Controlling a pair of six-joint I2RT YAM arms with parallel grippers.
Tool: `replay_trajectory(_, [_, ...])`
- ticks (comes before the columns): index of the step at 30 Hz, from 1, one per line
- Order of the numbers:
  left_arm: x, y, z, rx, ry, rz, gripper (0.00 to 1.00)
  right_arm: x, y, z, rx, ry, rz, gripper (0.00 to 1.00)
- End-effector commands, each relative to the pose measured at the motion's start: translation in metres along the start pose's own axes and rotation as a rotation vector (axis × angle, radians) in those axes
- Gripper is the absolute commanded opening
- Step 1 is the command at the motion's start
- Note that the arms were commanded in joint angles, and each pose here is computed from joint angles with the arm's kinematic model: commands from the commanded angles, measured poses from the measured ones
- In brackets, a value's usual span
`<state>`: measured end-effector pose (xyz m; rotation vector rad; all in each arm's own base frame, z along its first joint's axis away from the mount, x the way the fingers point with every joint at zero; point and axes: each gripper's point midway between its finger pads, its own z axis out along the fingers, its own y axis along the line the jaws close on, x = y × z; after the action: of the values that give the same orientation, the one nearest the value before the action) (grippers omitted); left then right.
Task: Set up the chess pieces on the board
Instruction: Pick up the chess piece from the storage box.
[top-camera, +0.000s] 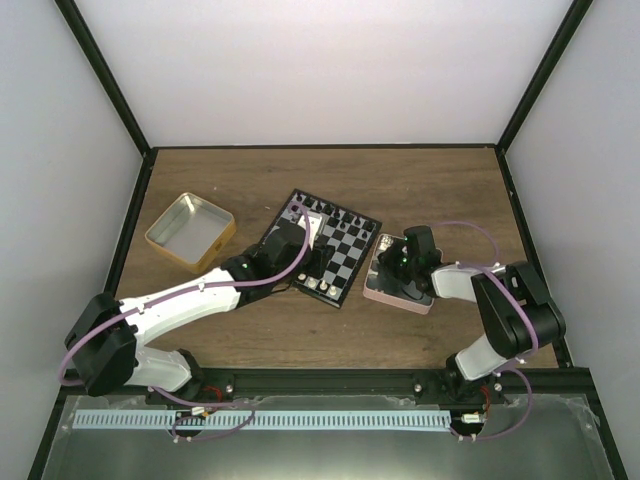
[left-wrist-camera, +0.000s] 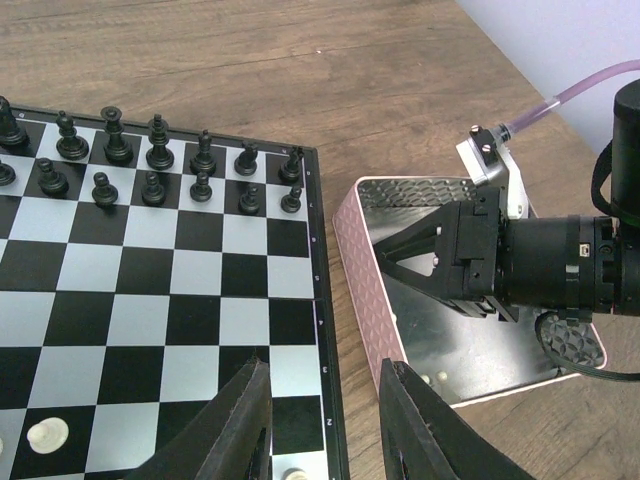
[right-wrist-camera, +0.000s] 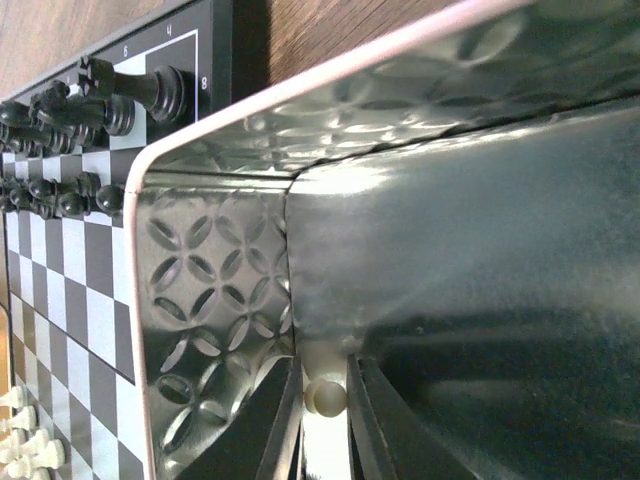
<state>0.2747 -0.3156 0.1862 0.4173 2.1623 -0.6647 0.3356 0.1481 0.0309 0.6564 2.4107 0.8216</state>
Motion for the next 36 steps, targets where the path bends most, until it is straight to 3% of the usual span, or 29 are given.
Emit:
replay_trajectory(1, [-0.007, -0.002, -0.005, 0.016, -0.026, 0.0, 0.32, -0.013, 0.016, 0.001, -0.043, -0.025, 0.005, 0.12])
replay_trajectory(18, [-0.008, 0.002, -0.004, 0.008, -0.03, 0.003, 0.32, -0.038, 0.018, -0.019, 0.038, -0.143, -0.127, 0.01])
replay_trajectory(26, [-0.01, 0.004, -0.005, 0.007, -0.035, -0.004, 0.32, -0.046, 0.0, -0.039, 0.243, -0.168, -0.264, 0.01])
replay_trajectory(31, [-0.014, 0.016, -0.008, -0.036, -0.051, -0.037, 0.32, -0.048, 0.019, -0.054, 0.274, -0.192, -0.359, 0.01])
replay_trajectory(36, [-0.036, 0.054, -0.028, -0.162, -0.136, -0.099, 0.32, -0.035, 0.054, -0.056, 0.235, -0.155, -0.461, 0.01])
